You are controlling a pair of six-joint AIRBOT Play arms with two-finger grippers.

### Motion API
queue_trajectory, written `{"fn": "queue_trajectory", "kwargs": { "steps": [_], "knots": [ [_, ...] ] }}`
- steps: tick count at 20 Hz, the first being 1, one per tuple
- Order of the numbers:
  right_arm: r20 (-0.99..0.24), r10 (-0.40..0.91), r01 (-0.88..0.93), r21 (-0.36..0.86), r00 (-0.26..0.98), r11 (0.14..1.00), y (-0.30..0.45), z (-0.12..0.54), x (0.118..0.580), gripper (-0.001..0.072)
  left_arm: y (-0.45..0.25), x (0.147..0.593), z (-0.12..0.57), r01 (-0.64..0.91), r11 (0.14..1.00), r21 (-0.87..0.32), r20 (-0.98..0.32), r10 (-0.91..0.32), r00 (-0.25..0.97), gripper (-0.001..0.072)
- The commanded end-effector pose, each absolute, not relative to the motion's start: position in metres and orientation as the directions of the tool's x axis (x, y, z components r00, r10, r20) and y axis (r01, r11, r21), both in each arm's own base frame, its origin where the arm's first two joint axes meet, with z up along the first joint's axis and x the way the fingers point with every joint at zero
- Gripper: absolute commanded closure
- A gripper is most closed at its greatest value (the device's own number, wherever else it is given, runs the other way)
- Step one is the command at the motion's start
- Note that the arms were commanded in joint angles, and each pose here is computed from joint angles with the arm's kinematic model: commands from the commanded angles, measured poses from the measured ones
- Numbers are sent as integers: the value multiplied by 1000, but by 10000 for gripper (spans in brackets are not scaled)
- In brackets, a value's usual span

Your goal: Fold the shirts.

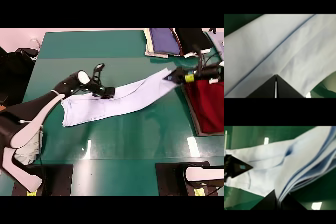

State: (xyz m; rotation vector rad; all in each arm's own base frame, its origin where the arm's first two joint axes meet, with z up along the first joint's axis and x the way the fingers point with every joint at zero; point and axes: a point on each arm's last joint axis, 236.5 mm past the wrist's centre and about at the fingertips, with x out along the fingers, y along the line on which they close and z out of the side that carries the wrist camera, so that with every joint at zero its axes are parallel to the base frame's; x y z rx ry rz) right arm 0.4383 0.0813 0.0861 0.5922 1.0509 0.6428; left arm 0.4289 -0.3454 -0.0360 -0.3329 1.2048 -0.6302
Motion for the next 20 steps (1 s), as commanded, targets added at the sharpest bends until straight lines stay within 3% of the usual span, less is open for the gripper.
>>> {"fn": "queue_trajectory", "kwargs": {
  "steps": [1,6,12,16,20],
  "knots": [
    [-529,765,-365,675,366,641,130,165,428,692,-378,425,-55,288,772,-566,-762,-624,173,677],
    [-487,809,-522,620,329,586,190,217,413,692,-380,421,-60,281,771,-571,-767,-623,153,678],
    [-467,846,-607,603,257,517,244,229,392,692,-359,426,-36,279,770,-574,-766,-625,150,677],
    [-437,873,-660,594,215,460,294,233,376,692,-269,470,61,277,801,-530,-723,-598,347,677],
    [-408,901,-689,611,146,389,393,201,360,691,-142,482,181,232,875,-425,-627,-469,622,677]
  ]
}}
